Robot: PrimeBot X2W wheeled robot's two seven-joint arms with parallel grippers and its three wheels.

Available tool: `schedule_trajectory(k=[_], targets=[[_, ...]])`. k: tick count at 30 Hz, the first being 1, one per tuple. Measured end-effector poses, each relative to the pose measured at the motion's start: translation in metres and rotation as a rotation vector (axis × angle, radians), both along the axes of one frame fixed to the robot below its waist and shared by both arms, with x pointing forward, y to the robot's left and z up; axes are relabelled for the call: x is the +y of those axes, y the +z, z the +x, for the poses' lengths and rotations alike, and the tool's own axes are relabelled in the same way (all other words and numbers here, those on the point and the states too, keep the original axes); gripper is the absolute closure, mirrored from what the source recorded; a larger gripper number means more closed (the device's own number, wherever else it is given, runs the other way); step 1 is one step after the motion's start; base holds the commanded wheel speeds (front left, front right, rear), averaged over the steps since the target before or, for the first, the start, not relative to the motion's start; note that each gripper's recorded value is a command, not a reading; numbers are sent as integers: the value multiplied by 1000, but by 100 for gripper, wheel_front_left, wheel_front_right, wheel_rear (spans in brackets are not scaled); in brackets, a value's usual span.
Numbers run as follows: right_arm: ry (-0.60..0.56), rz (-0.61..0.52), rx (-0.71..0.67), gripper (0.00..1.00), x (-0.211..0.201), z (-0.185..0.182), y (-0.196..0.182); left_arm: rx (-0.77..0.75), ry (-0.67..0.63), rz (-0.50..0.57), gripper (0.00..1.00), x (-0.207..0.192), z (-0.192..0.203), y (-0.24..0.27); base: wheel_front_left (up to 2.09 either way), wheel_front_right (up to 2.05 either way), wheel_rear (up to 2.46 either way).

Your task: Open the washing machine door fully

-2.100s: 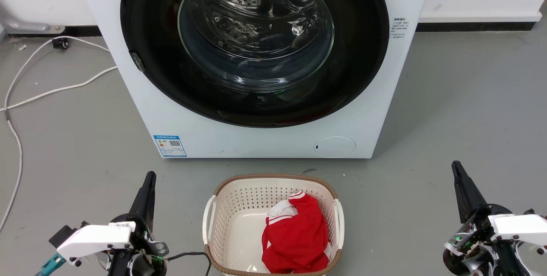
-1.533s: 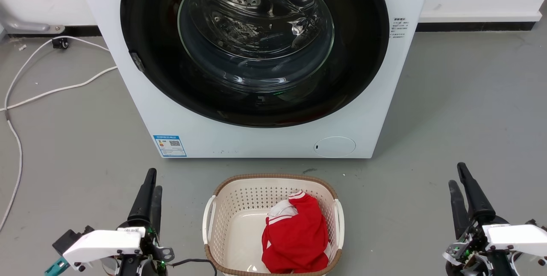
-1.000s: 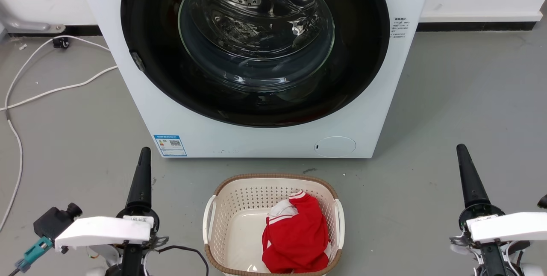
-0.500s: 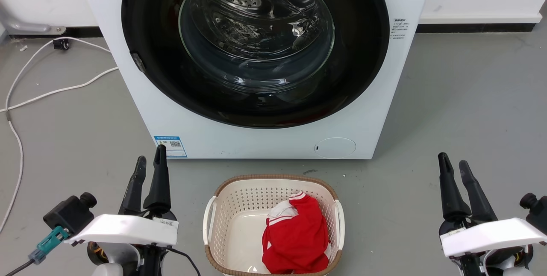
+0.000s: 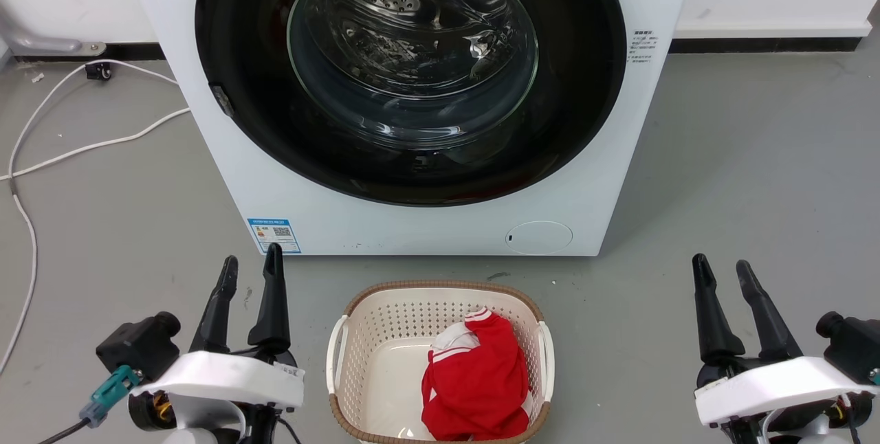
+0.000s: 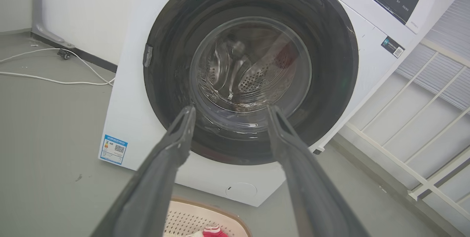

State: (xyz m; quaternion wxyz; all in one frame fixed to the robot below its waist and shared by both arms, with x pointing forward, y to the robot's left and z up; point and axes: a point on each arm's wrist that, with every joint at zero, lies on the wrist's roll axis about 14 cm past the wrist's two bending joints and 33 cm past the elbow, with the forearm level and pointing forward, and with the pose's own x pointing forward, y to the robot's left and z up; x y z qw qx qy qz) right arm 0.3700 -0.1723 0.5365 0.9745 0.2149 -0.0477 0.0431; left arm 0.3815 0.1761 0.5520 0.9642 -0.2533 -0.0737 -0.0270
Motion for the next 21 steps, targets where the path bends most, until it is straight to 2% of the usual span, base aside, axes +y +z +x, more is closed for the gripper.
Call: schedule_trajectory(k=[21], targets=[[15, -211, -10, 0, 8, -5, -1, -21, 16, 247, 0, -7, -2, -1, 0, 0, 0]])
